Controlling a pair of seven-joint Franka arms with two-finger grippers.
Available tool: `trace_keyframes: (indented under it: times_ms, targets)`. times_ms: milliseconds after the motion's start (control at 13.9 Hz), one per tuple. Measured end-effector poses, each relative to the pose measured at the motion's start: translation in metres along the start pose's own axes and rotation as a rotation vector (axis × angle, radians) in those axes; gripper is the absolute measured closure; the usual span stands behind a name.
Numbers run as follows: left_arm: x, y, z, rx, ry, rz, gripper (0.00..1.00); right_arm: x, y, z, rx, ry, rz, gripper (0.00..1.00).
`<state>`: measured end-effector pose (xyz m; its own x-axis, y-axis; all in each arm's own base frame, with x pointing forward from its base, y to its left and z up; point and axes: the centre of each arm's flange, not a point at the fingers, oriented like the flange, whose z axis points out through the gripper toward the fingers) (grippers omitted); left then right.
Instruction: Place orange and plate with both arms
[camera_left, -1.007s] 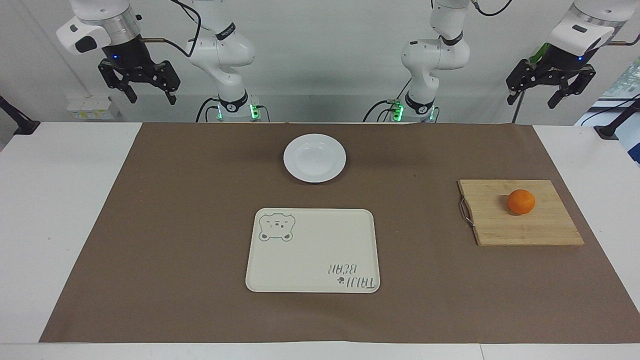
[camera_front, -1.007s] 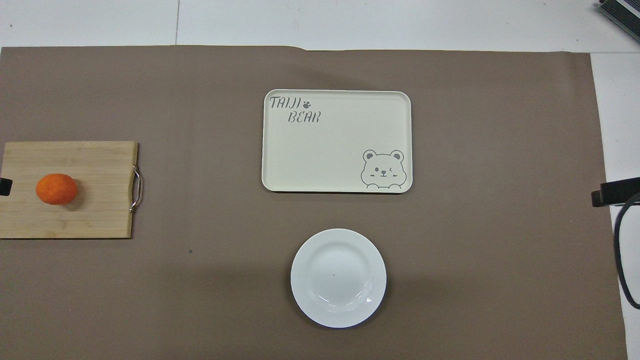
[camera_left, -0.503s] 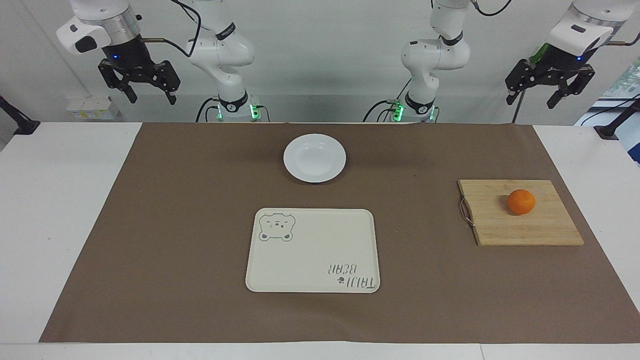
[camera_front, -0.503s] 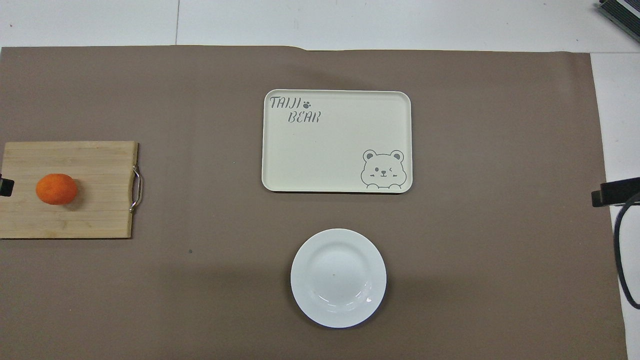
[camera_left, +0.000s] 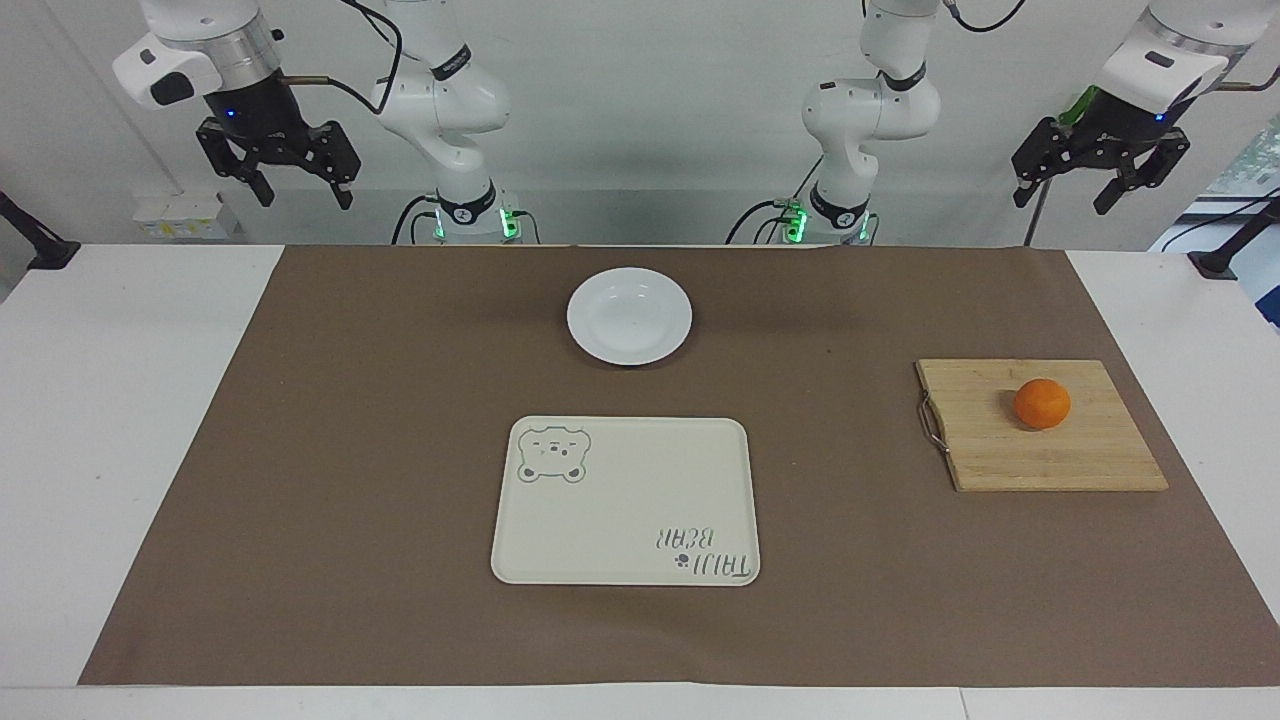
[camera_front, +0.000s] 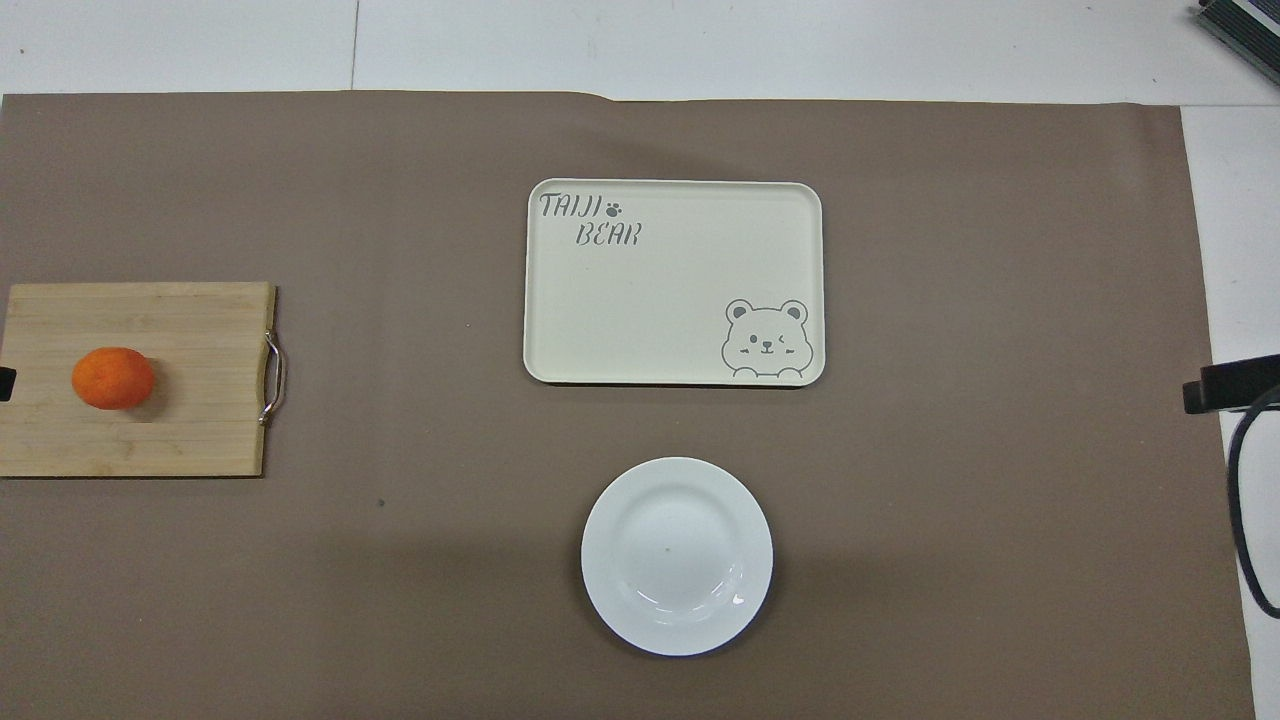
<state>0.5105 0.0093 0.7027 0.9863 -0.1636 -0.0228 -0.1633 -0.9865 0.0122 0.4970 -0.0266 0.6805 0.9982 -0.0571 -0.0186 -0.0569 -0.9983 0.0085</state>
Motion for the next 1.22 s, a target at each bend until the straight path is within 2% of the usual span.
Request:
trace_keyframes:
  times_ms: [863, 1222]
  targets:
    - [-0.001, -0.035, -0.004, -0.02, 0.061, -0.023, 0.0, 0.0, 0.0, 0.0, 0.0, 0.0, 0.0, 0.0]
    - [0.01, -0.074, 0.028, -0.01, 0.077, 0.037, 0.0, 0.0, 0.0, 0.0, 0.0, 0.0, 0.0, 0.0]
